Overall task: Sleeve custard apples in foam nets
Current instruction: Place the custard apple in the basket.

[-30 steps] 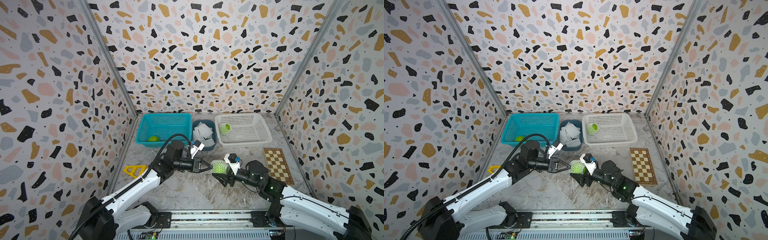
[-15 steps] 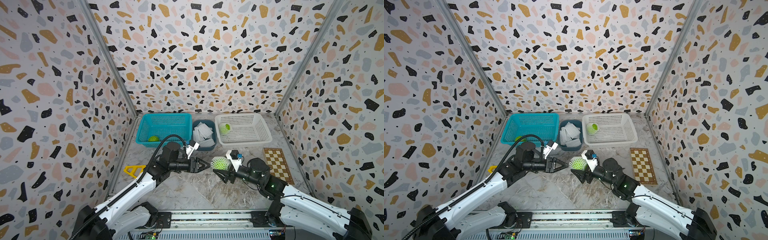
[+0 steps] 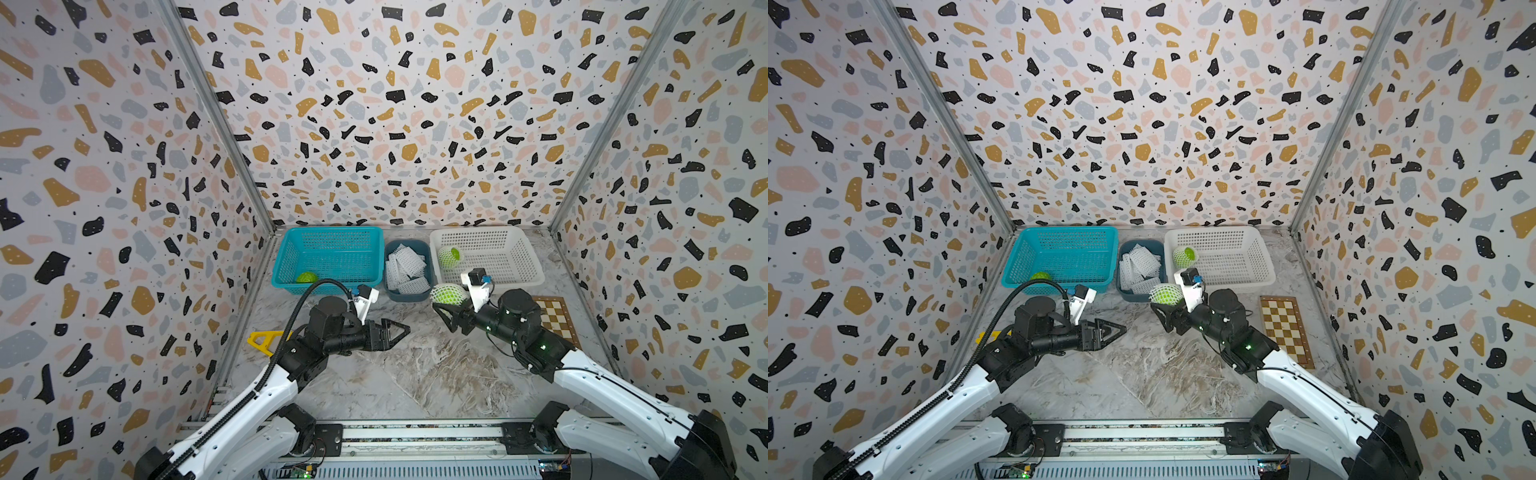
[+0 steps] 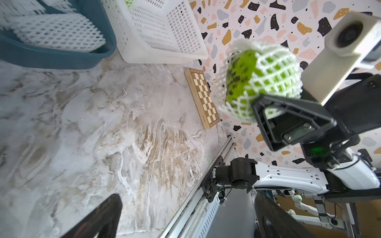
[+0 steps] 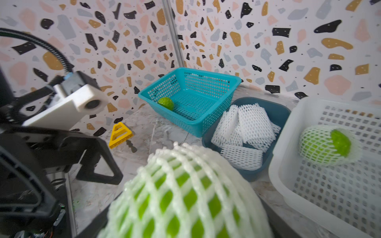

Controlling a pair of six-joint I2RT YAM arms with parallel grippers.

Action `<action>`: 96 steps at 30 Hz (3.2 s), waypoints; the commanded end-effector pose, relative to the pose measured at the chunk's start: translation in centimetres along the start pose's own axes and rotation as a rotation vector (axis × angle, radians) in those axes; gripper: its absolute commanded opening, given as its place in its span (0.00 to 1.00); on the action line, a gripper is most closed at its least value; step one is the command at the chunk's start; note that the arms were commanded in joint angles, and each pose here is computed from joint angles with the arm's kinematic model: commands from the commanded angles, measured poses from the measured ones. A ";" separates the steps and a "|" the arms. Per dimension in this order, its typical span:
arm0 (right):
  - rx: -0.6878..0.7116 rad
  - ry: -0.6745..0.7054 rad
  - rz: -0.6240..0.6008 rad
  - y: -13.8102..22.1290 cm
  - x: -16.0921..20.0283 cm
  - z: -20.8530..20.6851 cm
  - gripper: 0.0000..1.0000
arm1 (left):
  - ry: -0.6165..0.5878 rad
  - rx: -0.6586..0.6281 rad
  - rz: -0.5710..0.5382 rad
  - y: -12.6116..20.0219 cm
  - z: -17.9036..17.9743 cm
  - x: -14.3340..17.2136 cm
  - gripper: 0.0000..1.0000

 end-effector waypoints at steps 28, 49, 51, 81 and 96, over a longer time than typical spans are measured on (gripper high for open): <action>0.458 -0.358 0.199 -11.0 -2.5 -20.3 0.81 | -0.007 -0.039 -0.029 -0.5 0.9 -0.2 0.99; 0.456 -0.398 0.359 -14.1 2.0 -22.0 0.82 | 0.033 -0.064 -0.011 -0.9 1.8 0.5 0.99; 0.461 -0.398 0.370 -14.4 2.2 -22.0 0.82 | 0.033 -0.067 -0.010 -0.9 1.8 0.5 0.99; 0.515 -0.361 0.287 -11.9 -3.4 -19.6 0.97 | 0.073 -0.166 -0.037 -0.4 2.1 -0.3 0.99; 0.372 -0.302 0.133 -6.1 -3.9 -9.9 0.95 | 0.067 -0.314 -0.016 1.6 2.5 -2.9 0.98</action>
Point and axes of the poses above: each gripper's point midway between its finger pads, its own y axis back along the fingers, its own z axis along the line the jaws close on, x = y × z, the point moved 8 cm from there along y, back along the fingers, and after that the axes turned 10 degrees about -y, right-handed, at the moved point
